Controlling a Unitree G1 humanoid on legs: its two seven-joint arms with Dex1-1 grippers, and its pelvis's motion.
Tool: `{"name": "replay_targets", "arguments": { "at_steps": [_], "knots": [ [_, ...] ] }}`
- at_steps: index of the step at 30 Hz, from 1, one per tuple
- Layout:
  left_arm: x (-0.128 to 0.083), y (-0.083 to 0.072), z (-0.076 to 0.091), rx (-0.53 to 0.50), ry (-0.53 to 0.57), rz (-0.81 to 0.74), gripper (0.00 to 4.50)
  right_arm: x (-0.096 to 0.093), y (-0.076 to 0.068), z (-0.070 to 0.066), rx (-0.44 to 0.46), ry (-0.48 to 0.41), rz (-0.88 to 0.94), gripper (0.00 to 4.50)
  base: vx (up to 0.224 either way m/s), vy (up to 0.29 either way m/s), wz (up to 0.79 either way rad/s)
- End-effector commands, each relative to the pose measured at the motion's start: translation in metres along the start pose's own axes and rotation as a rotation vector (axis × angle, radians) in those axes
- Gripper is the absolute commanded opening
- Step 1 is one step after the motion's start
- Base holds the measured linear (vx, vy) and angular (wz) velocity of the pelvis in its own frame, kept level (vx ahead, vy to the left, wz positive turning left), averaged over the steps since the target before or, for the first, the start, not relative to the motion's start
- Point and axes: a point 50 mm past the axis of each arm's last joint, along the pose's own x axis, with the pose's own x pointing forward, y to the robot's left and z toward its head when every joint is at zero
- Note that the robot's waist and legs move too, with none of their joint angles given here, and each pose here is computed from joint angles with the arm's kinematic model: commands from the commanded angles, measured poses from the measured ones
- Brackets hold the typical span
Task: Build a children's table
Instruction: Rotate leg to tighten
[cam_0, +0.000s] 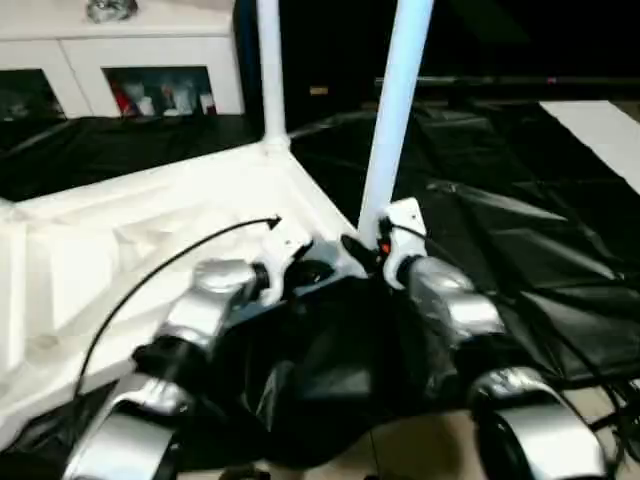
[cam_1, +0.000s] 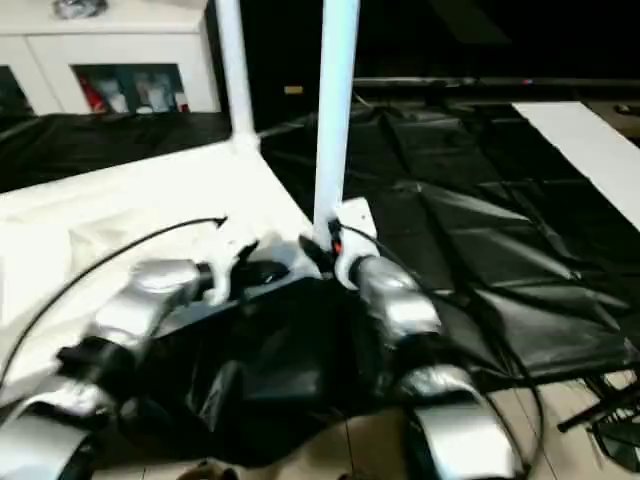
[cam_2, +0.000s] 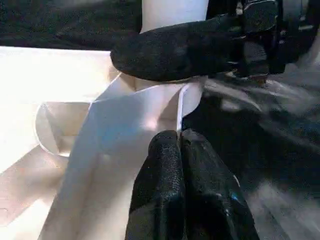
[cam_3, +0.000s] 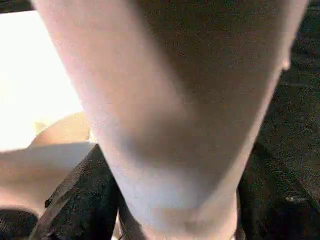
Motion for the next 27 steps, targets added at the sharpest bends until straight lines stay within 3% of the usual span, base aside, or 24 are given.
{"name": "replay_targets", "arguments": {
  "at_steps": [1,2,4,6,14,23,27],
  "knots": [
    [0.006,0.003,0.031,0.05,-0.105,0.05,0.0,0.005,0.034,-0.024,0.033,0.108,0.118,2.67,0.0,0.0,0.0],
    [0.007,0.0,0.031,0.054,-0.116,0.031,0.0,0.006,0.037,-0.023,0.027,0.099,0.143,2.67,0.0,0.0,0.0],
    [0.008,-0.001,0.031,0.054,-0.119,0.022,0.0,0.006,0.038,-0.022,0.031,0.088,0.162,3.23,0.0,0.0,0.0],
    [0.006,-0.002,0.029,0.058,-0.119,0.007,0.0,0.006,0.038,-0.019,0.042,0.067,0.189,3.45,0.0,0.0,0.0],
    [-0.008,0.0,0.02,0.082,-0.113,-0.083,0.0,-0.006,0.021,-0.006,-0.094,0.005,0.376,4.27,0.0,0.0,0.0],
    [-0.027,-0.003,0.011,0.105,-0.103,-0.246,0.0,-0.039,-0.011,-0.001,-0.223,0.03,0.627,4.45,0.0,0.0,0.0],
    [-0.032,-0.004,0.008,0.109,-0.088,-0.286,0.0,-0.047,-0.016,-0.002,-0.241,0.049,0.679,4.45,0.0,0.0,0.0]
  ]
}}
